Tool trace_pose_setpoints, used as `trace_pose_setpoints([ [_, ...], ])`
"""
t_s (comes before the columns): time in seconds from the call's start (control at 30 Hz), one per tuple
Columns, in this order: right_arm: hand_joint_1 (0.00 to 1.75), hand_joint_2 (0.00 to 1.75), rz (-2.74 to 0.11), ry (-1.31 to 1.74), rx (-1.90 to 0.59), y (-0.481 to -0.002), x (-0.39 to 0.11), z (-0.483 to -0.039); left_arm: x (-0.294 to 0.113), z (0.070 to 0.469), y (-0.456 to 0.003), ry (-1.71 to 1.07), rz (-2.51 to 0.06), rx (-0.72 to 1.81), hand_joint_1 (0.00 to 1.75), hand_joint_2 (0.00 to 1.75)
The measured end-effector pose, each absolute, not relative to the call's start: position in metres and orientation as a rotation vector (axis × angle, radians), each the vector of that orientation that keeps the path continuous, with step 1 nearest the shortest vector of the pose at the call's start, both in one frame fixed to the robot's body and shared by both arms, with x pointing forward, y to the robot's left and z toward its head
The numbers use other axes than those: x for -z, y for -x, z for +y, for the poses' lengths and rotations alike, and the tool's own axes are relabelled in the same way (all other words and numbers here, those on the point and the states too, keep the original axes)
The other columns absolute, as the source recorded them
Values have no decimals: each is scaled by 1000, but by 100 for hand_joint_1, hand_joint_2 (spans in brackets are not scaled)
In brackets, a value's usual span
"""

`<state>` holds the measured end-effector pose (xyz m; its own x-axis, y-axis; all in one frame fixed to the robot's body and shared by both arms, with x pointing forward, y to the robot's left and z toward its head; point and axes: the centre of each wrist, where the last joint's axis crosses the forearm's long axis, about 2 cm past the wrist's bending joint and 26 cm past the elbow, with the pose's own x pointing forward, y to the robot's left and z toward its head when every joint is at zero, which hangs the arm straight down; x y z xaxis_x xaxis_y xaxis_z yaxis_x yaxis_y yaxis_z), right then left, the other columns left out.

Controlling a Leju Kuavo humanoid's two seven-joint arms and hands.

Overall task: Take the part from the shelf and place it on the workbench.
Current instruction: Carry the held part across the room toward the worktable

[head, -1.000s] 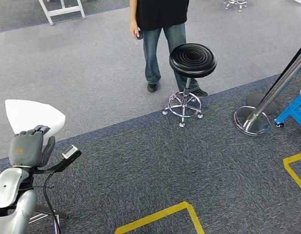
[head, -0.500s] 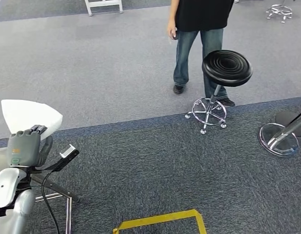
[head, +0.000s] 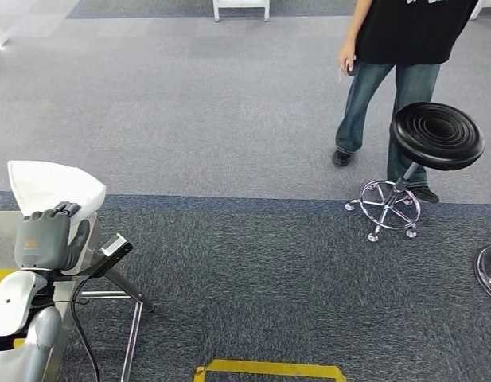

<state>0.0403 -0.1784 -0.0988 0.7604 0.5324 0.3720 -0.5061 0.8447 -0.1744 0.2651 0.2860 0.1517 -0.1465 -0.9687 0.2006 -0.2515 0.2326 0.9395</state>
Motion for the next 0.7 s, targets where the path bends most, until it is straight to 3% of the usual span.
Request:
trace_pose_setpoints([
  [0.7,0,0,-432,64,-594,-42,98,-178,-154,290,-270,-1201,-1579,989,175,175],
])
